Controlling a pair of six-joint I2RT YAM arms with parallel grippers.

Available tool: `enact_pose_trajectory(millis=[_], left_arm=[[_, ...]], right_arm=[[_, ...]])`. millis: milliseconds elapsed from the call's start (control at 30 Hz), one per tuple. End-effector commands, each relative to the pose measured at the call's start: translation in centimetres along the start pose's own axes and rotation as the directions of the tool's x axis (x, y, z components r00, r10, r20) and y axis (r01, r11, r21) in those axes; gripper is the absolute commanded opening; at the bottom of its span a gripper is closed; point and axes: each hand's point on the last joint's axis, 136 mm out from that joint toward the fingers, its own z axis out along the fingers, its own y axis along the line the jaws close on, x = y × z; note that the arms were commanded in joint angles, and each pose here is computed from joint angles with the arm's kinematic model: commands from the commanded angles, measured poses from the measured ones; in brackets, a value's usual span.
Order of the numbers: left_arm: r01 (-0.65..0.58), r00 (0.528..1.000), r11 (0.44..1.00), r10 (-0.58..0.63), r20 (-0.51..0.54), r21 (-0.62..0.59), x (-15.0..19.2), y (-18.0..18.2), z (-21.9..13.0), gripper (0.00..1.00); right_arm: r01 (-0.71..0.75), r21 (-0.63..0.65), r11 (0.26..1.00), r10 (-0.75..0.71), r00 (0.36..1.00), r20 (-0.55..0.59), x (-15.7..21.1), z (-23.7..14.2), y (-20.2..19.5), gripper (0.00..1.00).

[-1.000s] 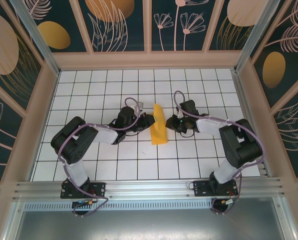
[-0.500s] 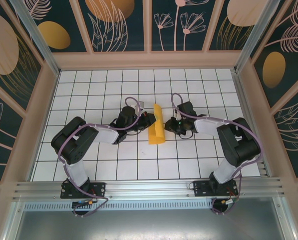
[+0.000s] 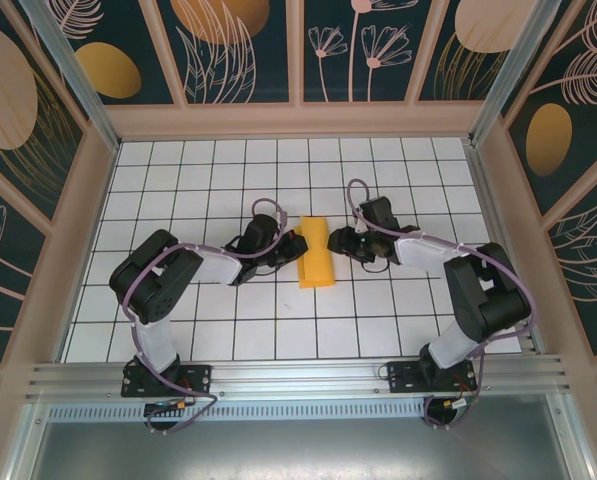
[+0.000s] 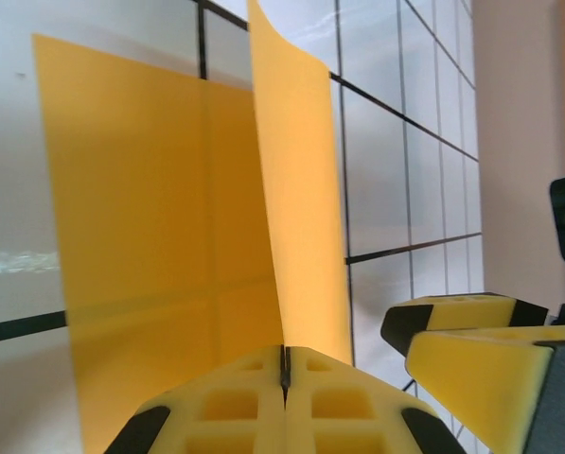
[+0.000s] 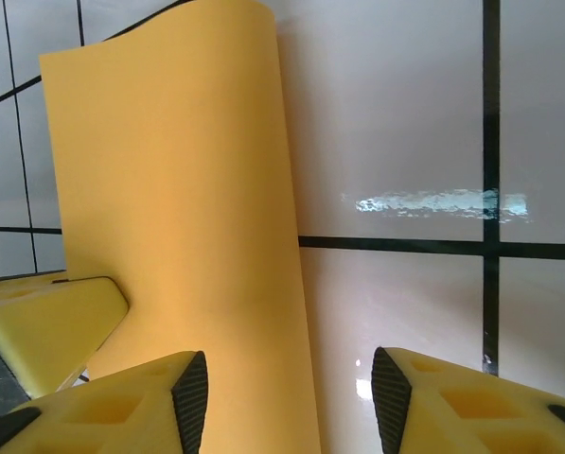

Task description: Fold a paper plane with a square sheet of paper (pick it up from the middle)

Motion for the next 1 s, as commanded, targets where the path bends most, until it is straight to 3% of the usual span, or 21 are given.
enact_pose_trajectory(millis=[0, 700, 833, 967], left_arm=[[-0.019, 1.000, 0.999, 0.019, 0.000, -0.050, 0.0, 0.8, 0.6, 0.00], [-0.004, 1.000, 0.993, 0.003, -0.008, -0.117, 0.1, 2.2, 1.0, 0.02], [-0.002, 1.000, 0.992, 0.004, 0.012, -0.123, -0.4, 1.8, 0.5, 0.09], [-0.025, 0.998, 0.990, 0.034, 0.058, -0.142, -1.6, 0.8, -0.8, 0.23]], right_arm=[[0.051, -0.004, 0.999, -0.051, 0.998, -0.041, 0.2, 0.9, 0.6, 0.55], [0.108, 0.025, 0.994, -0.103, 0.983, -0.155, 1.4, 4.1, 0.5, 0.55], [0.117, 0.079, 0.990, -0.102, 0.980, -0.169, 1.7, 4.4, -0.6, 0.52], [0.142, 0.153, 0.978, -0.112, 0.976, -0.189, 2.5, 4.9, -2.0, 0.50]])
